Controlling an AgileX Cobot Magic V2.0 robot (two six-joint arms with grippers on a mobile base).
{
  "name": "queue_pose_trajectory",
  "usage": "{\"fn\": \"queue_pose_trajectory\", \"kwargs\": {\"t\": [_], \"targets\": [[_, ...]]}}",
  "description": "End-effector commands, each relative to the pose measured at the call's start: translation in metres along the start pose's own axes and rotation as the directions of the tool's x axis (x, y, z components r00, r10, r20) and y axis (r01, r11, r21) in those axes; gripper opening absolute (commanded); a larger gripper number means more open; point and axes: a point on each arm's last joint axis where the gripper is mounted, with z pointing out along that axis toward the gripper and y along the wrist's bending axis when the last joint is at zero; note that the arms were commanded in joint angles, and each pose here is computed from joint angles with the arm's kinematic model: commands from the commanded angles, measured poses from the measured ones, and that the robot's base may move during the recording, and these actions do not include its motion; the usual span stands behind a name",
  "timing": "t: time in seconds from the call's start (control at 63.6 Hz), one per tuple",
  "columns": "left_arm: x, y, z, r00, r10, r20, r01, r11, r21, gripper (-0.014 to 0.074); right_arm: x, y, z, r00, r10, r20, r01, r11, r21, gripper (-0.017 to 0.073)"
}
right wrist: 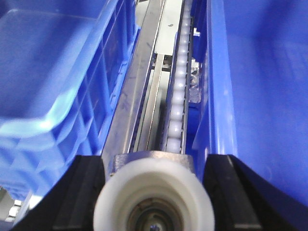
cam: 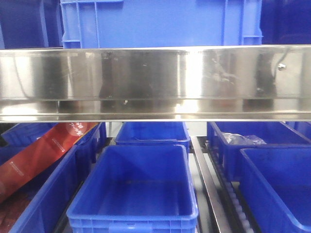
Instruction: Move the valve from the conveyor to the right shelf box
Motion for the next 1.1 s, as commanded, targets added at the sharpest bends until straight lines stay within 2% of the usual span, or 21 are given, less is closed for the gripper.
{"fn": "queue_pose_trajectory", "kwargs": {"t": [0.0,0.897,1.085], "targets": [[-0.010,-0.001,-0.007,0.997,-0.010,0.077,0.009,1.000,0.003,-0.0111,-0.009,-0.001,-0.011,0.996,-0.007,0.092,0.005,1.000,0.016,-0.0155],[-0.010,-0.001,-0.007,0.997,-0.010,0.077,0.009,1.000,0.003,-0.0111,-0.009,-0.001,-0.011,0.996,-0.007,0.092,0.005,1.000,0.016,-0.0155],[-0.010,-0.001,-0.007,0.997,-0.010,0.077,0.009,1.000,0.003,-0.0111,-0.020,-0.002,-0.013,0.976,-0.010,0.217,0.003,0.999,0.032,-0.0155]]}}
